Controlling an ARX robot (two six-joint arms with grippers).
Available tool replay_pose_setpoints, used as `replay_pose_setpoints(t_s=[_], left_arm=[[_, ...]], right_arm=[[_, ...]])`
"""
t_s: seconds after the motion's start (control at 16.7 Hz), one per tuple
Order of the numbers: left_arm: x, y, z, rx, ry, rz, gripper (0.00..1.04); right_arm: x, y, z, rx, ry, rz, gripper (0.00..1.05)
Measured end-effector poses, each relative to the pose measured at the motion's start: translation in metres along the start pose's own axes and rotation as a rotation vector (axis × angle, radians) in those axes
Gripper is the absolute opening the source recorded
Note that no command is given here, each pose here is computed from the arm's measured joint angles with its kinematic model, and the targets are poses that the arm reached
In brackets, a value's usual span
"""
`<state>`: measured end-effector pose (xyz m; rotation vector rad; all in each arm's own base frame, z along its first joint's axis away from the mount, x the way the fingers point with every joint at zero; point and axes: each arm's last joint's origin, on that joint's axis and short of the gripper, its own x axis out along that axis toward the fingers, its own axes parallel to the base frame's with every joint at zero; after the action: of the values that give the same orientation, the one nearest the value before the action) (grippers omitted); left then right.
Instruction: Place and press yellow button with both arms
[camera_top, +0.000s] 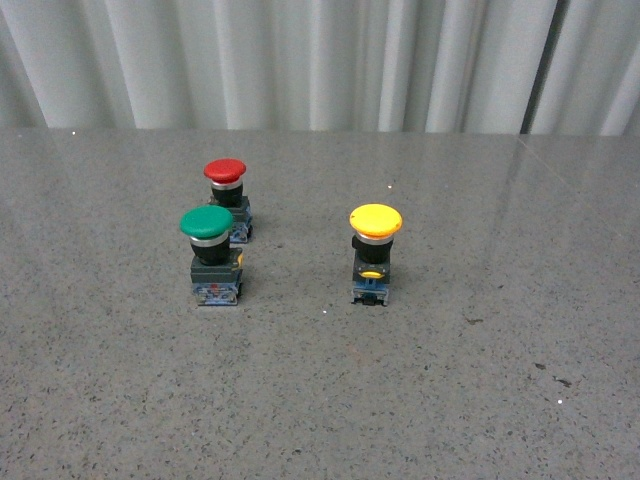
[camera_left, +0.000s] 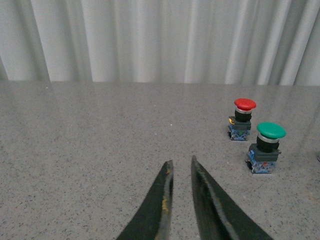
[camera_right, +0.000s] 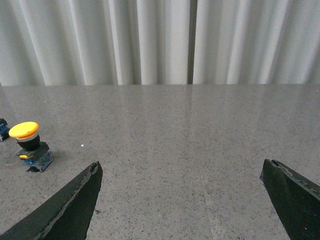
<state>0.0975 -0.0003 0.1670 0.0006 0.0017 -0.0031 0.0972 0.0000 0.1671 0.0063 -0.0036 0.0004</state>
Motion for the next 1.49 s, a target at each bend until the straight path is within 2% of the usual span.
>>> replay_pose_setpoints(t_s=[0.24,0.6,0.78,0.84,1.02,1.14,1.49], left_arm=[[0.000,0.000,0.000,0.000,0.000,0.000,0.33],[0.000,0.000,0.000,0.000,0.000,0.000,0.99],[0.000,0.000,0.000,0.000,0.000,0.000,0.98],[0.000,0.000,0.000,0.000,0.000,0.001,0.98],[0.000,0.000,0.000,0.000,-0.001,0.000,0.98],[0.000,0.000,0.000,0.000,-0.001,0.001,0.98],[0.000,0.000,0.000,0.000,-0.001,0.001,0.98]], right_arm=[[0.000,0.000,0.000,0.000,0.000,0.000,0.98],[0.000,0.000,0.000,0.000,0.000,0.000,0.98],[0.000,0.000,-0.001,0.016,0.032,-0.005,0.98],[0.005,-0.002,0.002,0.071,0.067,-0.008,0.98],[0.037,0.001,0.071,0.098,-0.081,0.073,0.98],[0.078,0.013,0.098,0.087,-0.099,0.157,0.98],[0.196,0.074,0.094,0.083,0.096,0.315,0.98]])
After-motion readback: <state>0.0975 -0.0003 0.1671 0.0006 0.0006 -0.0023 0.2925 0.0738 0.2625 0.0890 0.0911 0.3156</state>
